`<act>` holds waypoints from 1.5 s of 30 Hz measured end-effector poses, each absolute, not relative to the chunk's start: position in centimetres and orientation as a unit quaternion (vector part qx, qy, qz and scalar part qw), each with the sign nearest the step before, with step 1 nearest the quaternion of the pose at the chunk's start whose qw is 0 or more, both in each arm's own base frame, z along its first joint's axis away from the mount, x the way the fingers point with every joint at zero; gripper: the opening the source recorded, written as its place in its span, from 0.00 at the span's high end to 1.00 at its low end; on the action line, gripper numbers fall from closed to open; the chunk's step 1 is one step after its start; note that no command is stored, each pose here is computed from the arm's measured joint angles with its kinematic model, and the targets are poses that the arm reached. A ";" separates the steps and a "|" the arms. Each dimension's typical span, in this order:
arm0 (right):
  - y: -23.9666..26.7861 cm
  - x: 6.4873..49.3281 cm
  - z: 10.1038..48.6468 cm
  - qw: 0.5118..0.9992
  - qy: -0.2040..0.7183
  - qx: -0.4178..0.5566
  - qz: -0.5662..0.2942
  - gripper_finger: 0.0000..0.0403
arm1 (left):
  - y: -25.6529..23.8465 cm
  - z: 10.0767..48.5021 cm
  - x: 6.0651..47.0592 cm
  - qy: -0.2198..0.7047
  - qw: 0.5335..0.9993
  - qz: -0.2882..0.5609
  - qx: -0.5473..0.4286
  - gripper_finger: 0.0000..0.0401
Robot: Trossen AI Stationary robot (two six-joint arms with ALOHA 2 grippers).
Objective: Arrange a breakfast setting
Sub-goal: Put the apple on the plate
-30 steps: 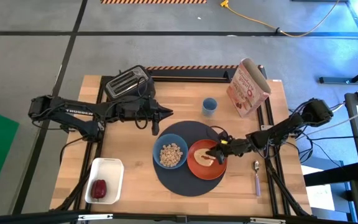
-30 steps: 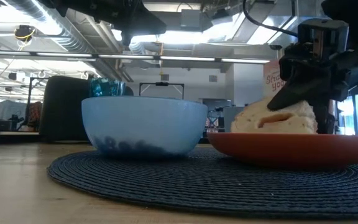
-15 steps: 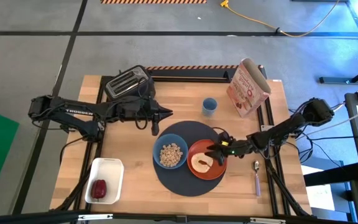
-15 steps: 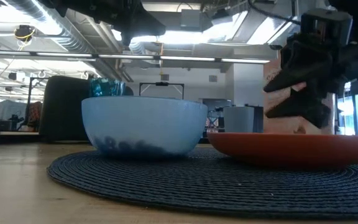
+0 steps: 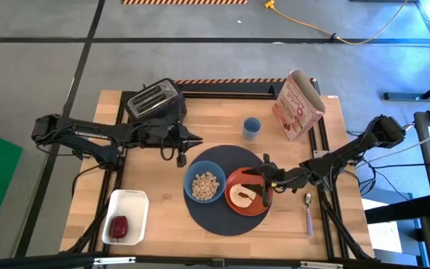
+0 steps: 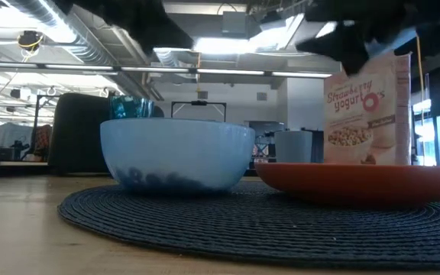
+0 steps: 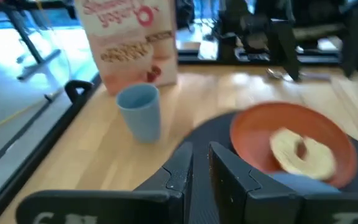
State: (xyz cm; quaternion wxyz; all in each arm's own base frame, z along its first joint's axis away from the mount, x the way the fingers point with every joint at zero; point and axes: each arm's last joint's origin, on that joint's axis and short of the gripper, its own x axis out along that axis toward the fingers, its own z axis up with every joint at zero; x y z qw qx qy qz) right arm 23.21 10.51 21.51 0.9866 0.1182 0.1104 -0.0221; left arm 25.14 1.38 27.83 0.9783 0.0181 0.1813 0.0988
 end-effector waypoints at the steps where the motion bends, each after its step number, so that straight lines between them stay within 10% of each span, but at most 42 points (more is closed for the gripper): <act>1: 10.6 23.4 22.0 0.989 0.112 0.091 -0.032 0.44 | 1.0 28.2 24.7 0.192 0.977 0.093 0.020 0.89; 18: 4.1 25.6 29.3 0.998 0.031 -0.034 -0.031 0.44 | -5.8 29.2 17.8 0.338 0.940 0.015 -0.053 0.89; 31: 0.3 25.6 30.0 0.989 0.010 -0.072 -0.132 0.44 | -7.3 27.8 15.8 0.504 0.823 -0.086 -0.248 0.89; 45: -2.2 25.5 30.4 0.970 0.013 -0.150 -0.191 0.44 | -13.0 24.5 15.7 0.651 0.625 0.063 -0.426 0.89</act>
